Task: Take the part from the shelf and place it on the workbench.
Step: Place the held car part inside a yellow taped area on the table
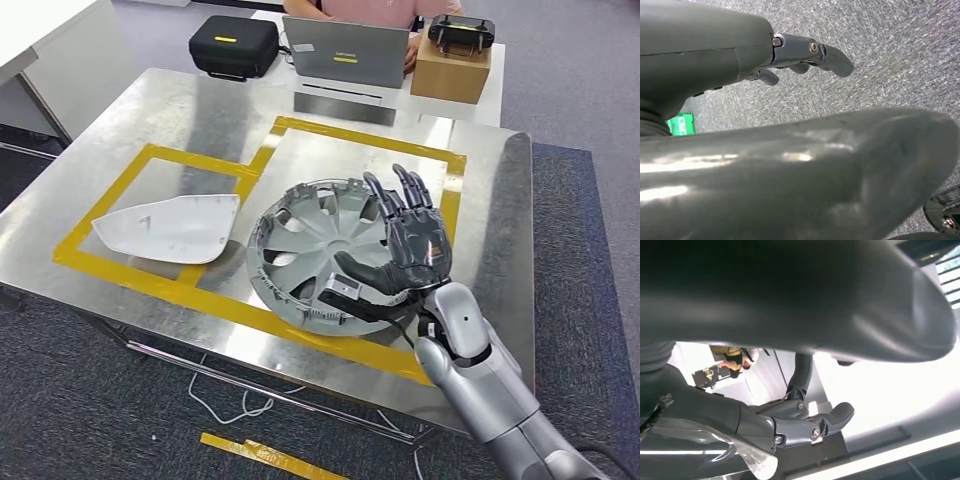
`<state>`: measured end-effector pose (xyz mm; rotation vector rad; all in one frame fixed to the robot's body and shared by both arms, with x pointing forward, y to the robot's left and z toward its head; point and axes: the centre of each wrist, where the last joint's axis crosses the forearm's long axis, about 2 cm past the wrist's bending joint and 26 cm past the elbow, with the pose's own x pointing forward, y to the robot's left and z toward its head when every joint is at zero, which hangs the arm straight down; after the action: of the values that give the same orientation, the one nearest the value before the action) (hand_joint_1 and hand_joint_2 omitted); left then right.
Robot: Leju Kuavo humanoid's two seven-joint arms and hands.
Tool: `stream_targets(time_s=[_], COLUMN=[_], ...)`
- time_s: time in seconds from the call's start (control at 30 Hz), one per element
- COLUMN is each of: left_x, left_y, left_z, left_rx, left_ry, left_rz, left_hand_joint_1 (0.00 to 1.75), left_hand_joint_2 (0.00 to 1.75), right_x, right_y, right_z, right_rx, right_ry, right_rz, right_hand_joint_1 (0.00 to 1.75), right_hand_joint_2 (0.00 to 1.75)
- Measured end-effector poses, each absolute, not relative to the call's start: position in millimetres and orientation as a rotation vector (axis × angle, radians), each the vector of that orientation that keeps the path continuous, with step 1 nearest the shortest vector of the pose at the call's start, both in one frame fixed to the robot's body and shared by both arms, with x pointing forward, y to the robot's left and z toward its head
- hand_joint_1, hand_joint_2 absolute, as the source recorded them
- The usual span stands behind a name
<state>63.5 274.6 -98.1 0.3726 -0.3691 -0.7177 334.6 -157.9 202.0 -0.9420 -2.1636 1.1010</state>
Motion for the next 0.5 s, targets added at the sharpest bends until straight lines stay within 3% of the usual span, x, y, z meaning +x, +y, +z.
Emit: stream_targets(time_s=[0.5], left_x=[62], left_y=[275], left_z=[-99], left_rx=[0.371], left_ry=[-0.378], left_rz=[-0.706], left_hand_joint_1=[0.00], left_hand_joint_2=[0.00], right_x=[325], right_y=[-157], right_z=[245], right_rx=[-1.060], right_ry=[-2.368], right_rz=[0.931], right_hand_joint_1=[0.00], right_hand_joint_2=[0.00])
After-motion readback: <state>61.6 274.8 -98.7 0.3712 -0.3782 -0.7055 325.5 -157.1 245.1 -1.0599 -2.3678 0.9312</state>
